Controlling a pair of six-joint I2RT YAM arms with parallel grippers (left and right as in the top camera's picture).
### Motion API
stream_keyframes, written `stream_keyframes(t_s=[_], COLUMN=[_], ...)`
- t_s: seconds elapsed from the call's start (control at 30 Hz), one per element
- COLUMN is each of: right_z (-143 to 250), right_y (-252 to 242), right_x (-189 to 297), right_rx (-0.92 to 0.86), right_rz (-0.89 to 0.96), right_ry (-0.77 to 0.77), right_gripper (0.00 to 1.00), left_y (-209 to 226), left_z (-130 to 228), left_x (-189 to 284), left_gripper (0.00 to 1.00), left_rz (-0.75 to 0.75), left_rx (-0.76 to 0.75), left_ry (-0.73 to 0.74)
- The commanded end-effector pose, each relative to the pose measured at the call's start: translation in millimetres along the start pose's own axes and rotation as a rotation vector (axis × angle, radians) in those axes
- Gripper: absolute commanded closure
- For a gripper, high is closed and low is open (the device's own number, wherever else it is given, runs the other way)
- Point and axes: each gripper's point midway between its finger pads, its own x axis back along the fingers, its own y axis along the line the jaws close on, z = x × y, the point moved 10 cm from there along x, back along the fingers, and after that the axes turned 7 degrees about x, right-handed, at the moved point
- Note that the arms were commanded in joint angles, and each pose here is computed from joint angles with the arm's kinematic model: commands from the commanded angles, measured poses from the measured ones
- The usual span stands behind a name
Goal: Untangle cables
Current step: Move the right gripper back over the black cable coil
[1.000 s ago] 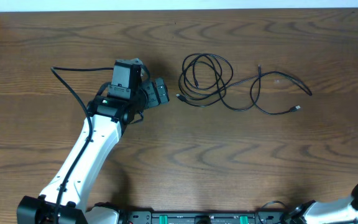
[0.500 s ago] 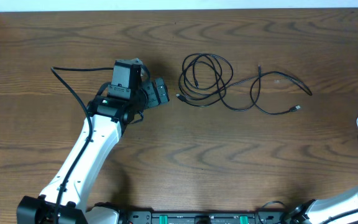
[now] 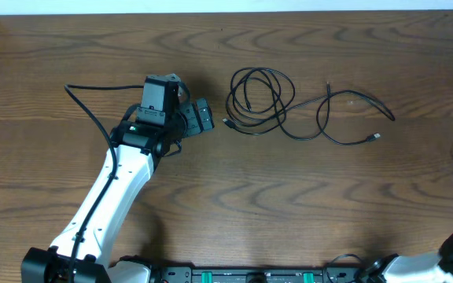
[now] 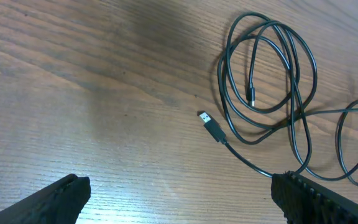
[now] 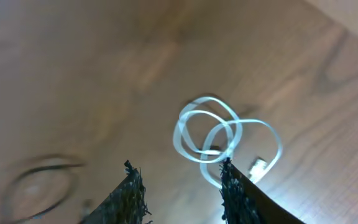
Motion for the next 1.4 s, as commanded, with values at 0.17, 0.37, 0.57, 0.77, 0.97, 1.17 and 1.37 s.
stream_keyframes(t_s=[0.17,0.37,0.57,0.77,0.97,1.17,1.37], right_z=[19.7,48.9,76.7,105.2,135.1,169.3,209.8], right_y=[87.0,151.5,204.7,260.5,300.5,333.1,371.1], right_x=[59.7,61.6,60.3,51.5,19.7,-28.0,-69.5], right_rx=[0.178,0.318,0.388,0.540,0.551,0.449,0.464], right_rz=[-0.309,-0.423,-0.502,-0.583,-0.575,-0.510,-0.566], right_ry=[-0.074,0.040,0.139,0.192,0.334,0.525,0.649], right_gripper=[0.58,0.47,0.21,0.01,0.01,0.24,0.29], left_y=[-0.9,-0.9,-0.9,-0.9,-0.9,-0.9,-0.9], left_z=[-0.4,-0.4,-0.4,-0.4,-0.4,-0.4,-0.4], left_x=[3.1,3.1,3.1,3.1,3.1,3.1,3.1], left_gripper=[0.00,0.00,0.00,0.00,0.00,0.00,0.00], left_rz=[0.008,0.008,0.008,0.008,0.008,0.008,0.008], left_rx=[-0.003,-0.003,-0.003,-0.003,-0.003,-0.003,-0.003], left_ry=[-0.007,-0.007,-0.007,-0.007,-0.007,-0.007,-0.007])
